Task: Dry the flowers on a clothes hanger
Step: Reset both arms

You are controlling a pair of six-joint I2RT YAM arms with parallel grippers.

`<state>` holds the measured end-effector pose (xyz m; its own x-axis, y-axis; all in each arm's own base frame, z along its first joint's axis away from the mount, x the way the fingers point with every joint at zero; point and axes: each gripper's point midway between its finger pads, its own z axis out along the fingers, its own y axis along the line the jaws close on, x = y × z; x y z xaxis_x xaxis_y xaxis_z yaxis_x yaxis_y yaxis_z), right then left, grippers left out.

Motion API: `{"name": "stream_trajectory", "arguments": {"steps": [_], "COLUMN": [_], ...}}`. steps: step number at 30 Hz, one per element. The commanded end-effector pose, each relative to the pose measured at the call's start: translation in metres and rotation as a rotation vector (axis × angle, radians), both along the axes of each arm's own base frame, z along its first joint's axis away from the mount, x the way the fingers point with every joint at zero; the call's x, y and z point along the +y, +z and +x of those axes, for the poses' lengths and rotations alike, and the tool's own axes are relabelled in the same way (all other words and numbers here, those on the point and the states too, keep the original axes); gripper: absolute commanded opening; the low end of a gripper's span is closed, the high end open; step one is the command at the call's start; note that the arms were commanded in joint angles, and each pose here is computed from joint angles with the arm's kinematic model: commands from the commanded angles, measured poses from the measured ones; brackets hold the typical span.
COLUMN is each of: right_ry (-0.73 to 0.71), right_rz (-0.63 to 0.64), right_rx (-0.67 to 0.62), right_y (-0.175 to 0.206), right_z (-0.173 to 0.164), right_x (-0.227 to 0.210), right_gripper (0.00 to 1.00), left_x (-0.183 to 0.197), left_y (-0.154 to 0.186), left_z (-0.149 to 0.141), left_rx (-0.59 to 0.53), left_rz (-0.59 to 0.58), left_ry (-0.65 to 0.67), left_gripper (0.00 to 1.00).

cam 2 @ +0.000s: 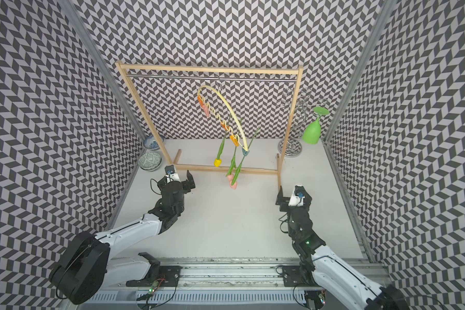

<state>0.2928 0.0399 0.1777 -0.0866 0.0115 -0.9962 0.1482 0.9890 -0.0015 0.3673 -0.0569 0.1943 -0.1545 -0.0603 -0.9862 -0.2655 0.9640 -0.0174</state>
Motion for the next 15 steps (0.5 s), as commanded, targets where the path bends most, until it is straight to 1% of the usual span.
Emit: {"name": "stream_trajectory", "arguments": {"steps": [1, 5, 9, 11, 13, 15], "right_ry": [-0.134, -0.217, -0.201, -0.224, -0.223, -0.228], "right_rz": [-0.007, -0.05, -0.02, -0.008, -0.026, -0.02], "right_rx": [-0.082, -0.039, 0.001, 0.003, 0.038, 0.022], "right_y": [0.024, 0.006, -0.015, -0.021, -0.024, -0.022], "right_z": [0.009, 0.015, 0.022, 0.025, 0.033, 0.039], "right_x": [-0.024, -0.042, -0.048, -0.056, -0.056, -0.06], "right_gripper": [0.93, 0.94, 0.94, 0.95, 0.97, 0.97], "left_x": [0.006, 0.015, 0.027, 0.035, 0.038, 0.037], "left_y": [-0.001, -0.002, 0.001, 0.002, 0.008, 0.011], "left_z": [0.003, 0.003, 0.006, 0.005, 0.0, -0.006], "left_rx": [-0.035, -0.048, -0.075, -0.092, -0.128, -0.169], "left_rz": [0.024, 0.044, 0.008, -0.017, -0.004, 0.028], "left_ry": [-0.022, -0.02, -0.032, -0.026, -0.043, -0.07], "left_gripper": [1.0, 1.0, 1.0, 1.0, 1.0, 1.0]}}
